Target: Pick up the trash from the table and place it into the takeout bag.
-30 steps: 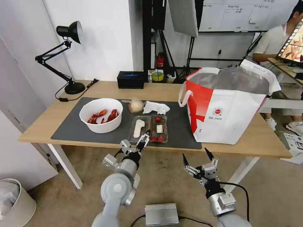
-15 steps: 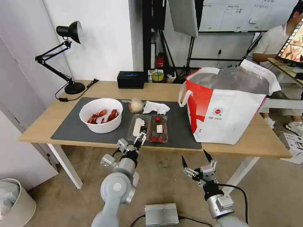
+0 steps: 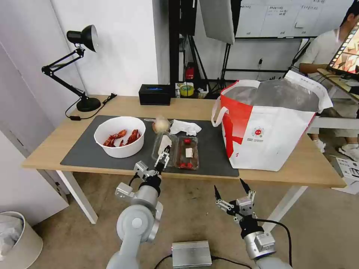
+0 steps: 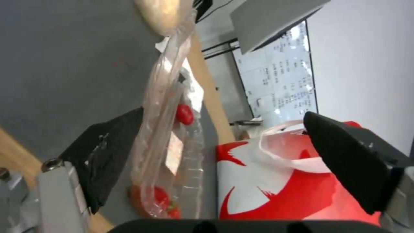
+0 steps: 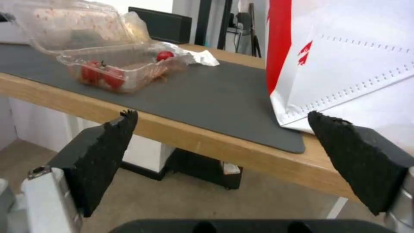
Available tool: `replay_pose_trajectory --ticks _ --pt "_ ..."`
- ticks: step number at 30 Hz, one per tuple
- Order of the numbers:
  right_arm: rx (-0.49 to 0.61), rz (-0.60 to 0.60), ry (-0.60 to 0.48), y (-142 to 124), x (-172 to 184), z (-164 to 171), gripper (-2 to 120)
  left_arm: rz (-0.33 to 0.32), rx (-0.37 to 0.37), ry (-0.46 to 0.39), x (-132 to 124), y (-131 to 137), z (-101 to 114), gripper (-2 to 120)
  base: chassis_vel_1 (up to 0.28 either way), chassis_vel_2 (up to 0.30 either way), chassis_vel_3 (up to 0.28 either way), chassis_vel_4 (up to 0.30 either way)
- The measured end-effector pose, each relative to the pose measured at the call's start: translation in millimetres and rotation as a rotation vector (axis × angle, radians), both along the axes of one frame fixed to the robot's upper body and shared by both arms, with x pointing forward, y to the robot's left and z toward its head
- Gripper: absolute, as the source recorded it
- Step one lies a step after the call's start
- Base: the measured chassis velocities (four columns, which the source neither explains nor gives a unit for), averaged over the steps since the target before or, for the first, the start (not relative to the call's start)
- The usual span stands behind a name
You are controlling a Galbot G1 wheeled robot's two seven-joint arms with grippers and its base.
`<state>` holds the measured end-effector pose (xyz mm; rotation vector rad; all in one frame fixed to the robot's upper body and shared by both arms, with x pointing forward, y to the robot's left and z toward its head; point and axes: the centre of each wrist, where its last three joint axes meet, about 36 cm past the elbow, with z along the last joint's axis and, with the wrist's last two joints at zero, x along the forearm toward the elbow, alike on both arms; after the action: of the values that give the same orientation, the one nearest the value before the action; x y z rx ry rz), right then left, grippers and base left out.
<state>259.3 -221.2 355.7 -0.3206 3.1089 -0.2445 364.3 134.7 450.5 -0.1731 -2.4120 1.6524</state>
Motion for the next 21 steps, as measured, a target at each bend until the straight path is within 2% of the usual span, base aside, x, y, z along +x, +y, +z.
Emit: replay_pose_trajectory --ticks 10,21 --pt "-0.005 0.002 0.001 -1 -2 1 100 -0.032 0.004 -0.017 12 -10 -2 100 0.0 0.0 0.0 0.0" --pt "-0.01 -0.004 0.003 0 -4 1 100 -0.032 -0.013 -0.049 8 -12 0 100 0.0 0.0 0.0 0.0"
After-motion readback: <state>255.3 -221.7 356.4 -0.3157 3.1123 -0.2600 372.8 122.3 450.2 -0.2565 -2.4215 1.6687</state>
